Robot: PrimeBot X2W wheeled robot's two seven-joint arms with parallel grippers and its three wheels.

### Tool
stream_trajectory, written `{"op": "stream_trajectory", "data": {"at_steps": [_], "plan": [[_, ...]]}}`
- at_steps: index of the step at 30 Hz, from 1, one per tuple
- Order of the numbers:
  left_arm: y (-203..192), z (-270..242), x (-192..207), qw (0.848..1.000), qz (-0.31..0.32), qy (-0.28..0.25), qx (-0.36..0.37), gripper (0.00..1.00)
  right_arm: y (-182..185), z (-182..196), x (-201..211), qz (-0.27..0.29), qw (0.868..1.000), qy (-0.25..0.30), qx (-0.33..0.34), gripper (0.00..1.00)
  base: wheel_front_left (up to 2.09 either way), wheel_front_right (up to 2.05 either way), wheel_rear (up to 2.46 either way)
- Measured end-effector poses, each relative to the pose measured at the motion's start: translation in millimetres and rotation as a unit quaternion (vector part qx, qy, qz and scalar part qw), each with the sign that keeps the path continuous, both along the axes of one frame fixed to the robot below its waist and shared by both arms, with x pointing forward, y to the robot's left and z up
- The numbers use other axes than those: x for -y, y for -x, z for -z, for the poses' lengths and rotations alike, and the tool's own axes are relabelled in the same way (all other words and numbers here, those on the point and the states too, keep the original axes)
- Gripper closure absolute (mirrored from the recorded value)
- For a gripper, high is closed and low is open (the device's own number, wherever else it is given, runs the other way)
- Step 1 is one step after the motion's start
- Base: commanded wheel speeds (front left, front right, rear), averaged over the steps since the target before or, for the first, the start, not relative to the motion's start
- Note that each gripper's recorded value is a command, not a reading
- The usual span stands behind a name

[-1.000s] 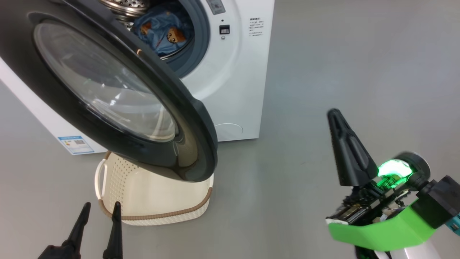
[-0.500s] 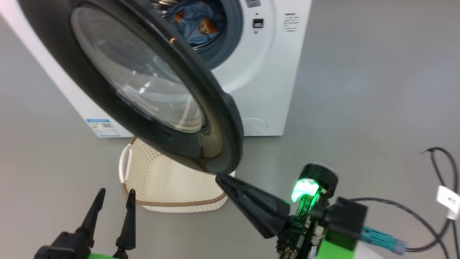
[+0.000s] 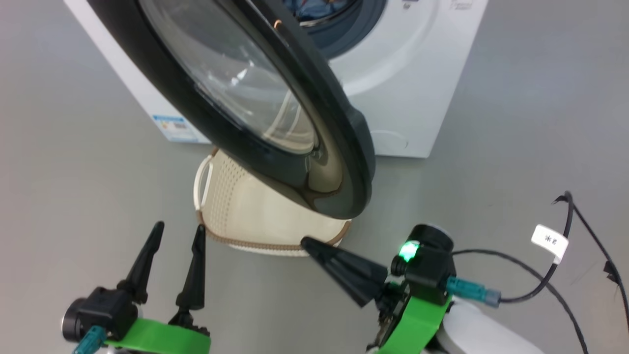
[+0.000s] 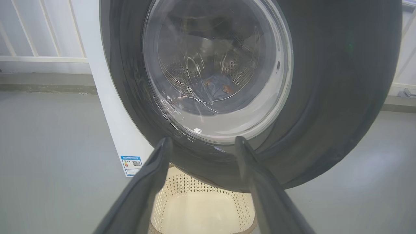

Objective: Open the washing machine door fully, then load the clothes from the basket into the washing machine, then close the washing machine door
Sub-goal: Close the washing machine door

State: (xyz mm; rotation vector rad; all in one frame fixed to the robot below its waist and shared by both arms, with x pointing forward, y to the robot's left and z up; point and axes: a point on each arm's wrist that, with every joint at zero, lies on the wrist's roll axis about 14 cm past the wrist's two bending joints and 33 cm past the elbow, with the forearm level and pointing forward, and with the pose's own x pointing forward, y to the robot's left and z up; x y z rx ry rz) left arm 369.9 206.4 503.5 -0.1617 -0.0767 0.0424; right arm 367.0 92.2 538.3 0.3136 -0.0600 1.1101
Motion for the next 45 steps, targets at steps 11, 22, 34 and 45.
{"op": "stream_trajectory", "data": {"at_steps": [11,22,34,45], "plan": [[-25,9,-7,1.000,-0.007,0.004,-0.010,0.00,-70,39,6,0.067,0.997,0.012,-0.027,1.00,0.00,0.00,0.00],[-44,22,0,1.000,0.006,0.003,-0.022,0.00,-136,38,30,0.170,0.985,-0.024,-0.025,1.00,0.00,0.00,0.00],[-62,37,14,0.999,0.030,0.004,-0.035,0.00,-193,33,59,0.252,0.967,-0.044,-0.007,1.00,0.00,0.00,0.00],[-81,55,22,0.998,0.045,0.008,-0.048,0.00,-255,21,77,0.300,0.951,-0.071,0.021,1.00,0.00,0.00,0.00]]}}
